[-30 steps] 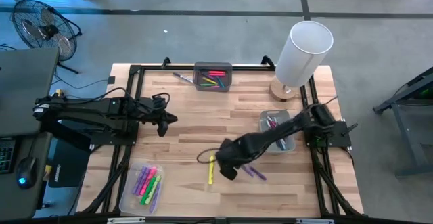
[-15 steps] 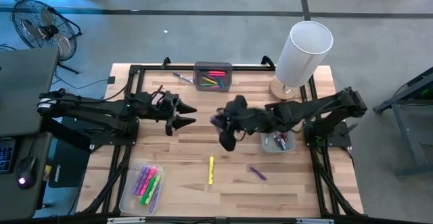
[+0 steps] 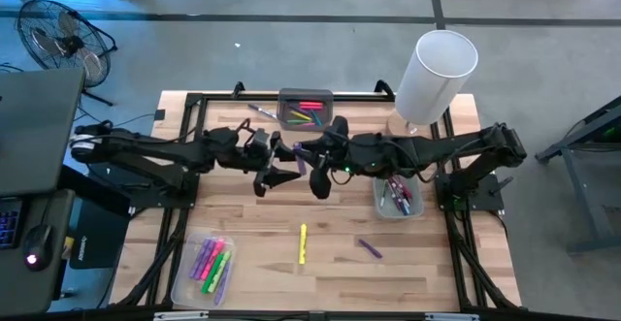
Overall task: Pick & Place Markers
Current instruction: Put the purple highlighter pen into the transparent bin, then put the purple pen into the black bin
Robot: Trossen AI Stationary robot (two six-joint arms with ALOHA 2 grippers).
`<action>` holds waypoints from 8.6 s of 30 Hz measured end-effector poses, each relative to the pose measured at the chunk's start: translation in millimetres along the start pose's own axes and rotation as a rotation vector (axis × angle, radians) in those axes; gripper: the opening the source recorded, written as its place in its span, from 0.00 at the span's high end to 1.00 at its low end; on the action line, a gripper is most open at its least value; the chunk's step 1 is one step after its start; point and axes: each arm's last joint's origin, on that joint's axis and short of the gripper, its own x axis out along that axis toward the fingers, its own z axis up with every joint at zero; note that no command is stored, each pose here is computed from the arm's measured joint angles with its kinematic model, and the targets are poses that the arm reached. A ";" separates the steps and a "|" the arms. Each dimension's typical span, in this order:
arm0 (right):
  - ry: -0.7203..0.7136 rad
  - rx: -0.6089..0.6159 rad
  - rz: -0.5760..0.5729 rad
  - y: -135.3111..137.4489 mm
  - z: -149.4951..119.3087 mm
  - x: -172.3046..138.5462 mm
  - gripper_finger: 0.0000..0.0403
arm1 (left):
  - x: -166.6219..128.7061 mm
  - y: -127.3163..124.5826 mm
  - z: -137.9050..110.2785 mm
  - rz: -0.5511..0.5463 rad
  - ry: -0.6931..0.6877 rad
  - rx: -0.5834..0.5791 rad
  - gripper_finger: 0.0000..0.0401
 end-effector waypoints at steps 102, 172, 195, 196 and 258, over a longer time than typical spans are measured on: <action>0.936 0.510 -0.365 75.6 -154.7 -50.4 0.99 | -65.4 -54.1 10.4 0.473 0.931 0.225 0.97; 0.685 0.152 -0.333 74.2 -150.8 -60.9 0.95 | 42.3 -44.2 -51.0 0.126 0.849 0.121 0.59; 0.128 -0.201 -0.009 51.2 -17.5 -118.0 0.94 | 95.8 -81.5 38.5 0.096 0.114 0.347 0.55; 0.120 -0.216 0.009 51.8 -15.9 -117.1 0.94 | 97.9 -81.1 34.7 0.112 0.119 0.349 0.55; 0.513 -0.016 -0.607 -99.2 -34.6 -68.0 0.63 | -2.5 231.4 43.6 0.708 0.736 -0.152 0.88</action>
